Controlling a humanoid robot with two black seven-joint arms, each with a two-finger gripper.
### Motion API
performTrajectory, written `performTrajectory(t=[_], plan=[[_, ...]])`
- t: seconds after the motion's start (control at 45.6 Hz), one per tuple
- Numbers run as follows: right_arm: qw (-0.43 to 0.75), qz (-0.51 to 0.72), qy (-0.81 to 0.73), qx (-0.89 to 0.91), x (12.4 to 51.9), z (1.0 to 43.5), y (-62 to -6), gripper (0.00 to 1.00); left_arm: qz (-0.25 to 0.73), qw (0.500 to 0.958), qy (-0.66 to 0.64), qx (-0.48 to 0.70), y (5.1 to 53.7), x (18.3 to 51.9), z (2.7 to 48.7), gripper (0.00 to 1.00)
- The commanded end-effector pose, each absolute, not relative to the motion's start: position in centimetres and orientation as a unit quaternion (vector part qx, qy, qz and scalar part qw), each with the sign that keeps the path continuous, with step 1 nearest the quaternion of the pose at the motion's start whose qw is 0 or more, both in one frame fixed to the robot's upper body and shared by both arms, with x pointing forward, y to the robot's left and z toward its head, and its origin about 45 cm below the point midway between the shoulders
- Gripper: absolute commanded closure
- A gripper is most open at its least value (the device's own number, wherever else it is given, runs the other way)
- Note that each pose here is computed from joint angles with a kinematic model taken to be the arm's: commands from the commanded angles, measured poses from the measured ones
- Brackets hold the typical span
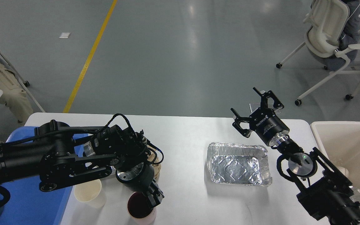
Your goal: Tidy desktop
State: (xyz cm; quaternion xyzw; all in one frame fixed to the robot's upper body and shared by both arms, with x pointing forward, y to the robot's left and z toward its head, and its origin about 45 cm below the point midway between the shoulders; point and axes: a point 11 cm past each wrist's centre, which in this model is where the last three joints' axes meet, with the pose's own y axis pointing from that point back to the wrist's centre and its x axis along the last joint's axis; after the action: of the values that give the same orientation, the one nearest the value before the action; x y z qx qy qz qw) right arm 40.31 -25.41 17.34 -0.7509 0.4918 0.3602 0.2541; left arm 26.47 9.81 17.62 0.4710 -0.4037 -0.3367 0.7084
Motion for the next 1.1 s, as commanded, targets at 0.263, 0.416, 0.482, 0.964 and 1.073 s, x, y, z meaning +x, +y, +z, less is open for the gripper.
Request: performTrajectory(t=[0.263, 0.416, 0.482, 0.964, 1.073], plan=[[0.251, 0.365, 0.493, -0.749, 40.1, 16.9, -25.3, 0.00, -0.258, 0.762, -0.369, 0.465, 11.9, 28.2, 18.4, 0.88], [0.250, 0.364, 0.493, -0.750, 40.1, 16.9, -25.3, 0.00, -0.147, 0.814, -0.348, 0.440, 13.8, 31.3, 21.6, 0.50], [0.250, 0.364, 0.492, -0.750, 40.1, 16.9, -25.3, 0.00, -0.096, 0.832, -0.333, 0.434, 15.8, 32.4, 22.7, 0.14], [0.238, 0.363, 0.503, -0.747, 39.6, 16.3, -26.4, 0.00, 0.291, 0.875, -0.273, 0.275, 26.8, 37.2, 28.7, 0.07], [0.236, 0.366, 0.506, -0.744, 39.3, 15.9, -26.6, 0.00, 0.387, 0.863, -0.227, 0.233, 29.5, 38.1, 28.6, 0.07]])
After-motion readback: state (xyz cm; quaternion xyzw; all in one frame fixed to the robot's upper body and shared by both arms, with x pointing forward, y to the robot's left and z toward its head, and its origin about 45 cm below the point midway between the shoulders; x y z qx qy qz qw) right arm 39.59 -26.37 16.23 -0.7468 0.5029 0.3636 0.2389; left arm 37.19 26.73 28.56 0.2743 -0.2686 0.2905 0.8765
